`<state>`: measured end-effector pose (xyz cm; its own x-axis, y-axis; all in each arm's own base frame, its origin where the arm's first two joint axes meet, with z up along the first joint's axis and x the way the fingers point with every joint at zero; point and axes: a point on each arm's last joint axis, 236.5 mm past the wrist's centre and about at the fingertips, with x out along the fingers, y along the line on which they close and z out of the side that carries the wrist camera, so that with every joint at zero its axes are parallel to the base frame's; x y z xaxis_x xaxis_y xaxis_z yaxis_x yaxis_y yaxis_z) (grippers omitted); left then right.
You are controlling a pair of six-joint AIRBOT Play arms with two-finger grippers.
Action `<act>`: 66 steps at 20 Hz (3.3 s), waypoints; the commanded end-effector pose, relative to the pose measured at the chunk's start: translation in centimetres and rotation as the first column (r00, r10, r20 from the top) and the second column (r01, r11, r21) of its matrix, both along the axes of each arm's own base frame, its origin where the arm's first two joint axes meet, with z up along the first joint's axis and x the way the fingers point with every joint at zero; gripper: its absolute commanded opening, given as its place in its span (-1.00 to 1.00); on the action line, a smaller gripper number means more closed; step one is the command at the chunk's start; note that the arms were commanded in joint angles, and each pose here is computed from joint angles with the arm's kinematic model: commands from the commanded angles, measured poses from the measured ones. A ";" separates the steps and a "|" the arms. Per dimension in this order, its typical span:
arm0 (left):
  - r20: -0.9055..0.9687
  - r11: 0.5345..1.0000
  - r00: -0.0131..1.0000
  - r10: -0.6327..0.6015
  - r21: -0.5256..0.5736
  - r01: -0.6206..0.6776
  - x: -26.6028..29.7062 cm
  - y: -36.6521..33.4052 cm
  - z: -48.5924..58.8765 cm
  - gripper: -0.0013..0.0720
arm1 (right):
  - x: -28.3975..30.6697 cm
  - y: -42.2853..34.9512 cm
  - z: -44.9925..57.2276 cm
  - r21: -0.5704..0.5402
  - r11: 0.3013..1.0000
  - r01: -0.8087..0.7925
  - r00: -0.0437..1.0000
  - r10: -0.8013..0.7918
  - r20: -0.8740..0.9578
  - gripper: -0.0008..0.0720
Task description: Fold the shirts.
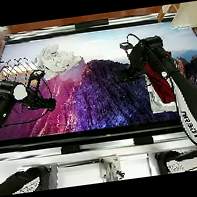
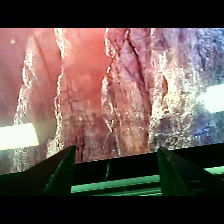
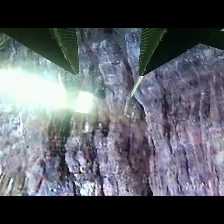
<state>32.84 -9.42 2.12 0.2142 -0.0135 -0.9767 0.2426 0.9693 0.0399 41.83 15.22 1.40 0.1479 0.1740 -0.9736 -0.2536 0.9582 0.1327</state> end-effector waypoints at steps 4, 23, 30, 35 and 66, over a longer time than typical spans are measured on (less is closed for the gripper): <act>-0.001 1.000 1.000 0.000 0.000 0.000 0.0 0.0 0.0 0.63 | 0.0 0.1 0.0 0.000 1.000 -0.001 1.000 0.001 0.000 0.42; 0.051 0.999 0.999 -0.003 -0.033 0.005 1.7 -1.0 -0.4 0.63 | -0.9 0.4 -0.1 0.018 1.000 -0.004 0.999 0.004 -0.037 0.42; 0.093 0.993 0.992 0.080 -0.099 -0.071 3.3 -2.1 -0.7 0.35 | -0.9 0.4 -0.1 0.017 1.000 -0.005 0.999 0.005 -0.039 0.42; 0.182 0.973 0.967 0.179 -0.181 -0.146 6.4 -3.1 -0.6 0.20 | 0.3 0.8 0.2 0.033 0.999 0.003 1.000 -0.004 0.012 0.42; 0.316 0.858 0.857 0.407 -0.455 -0.240 31.7 -1.9 -5.0 -0.86 | 0.5 5.1 1.6 0.234 0.970 0.069 0.998 -0.070 -0.007 0.42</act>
<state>64.31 -10.66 -4.59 0.6228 -0.2014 -0.7560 -0.0792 0.9451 -0.3170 42.20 19.78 2.70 0.1637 0.3634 -0.9171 -0.1938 0.9234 0.3313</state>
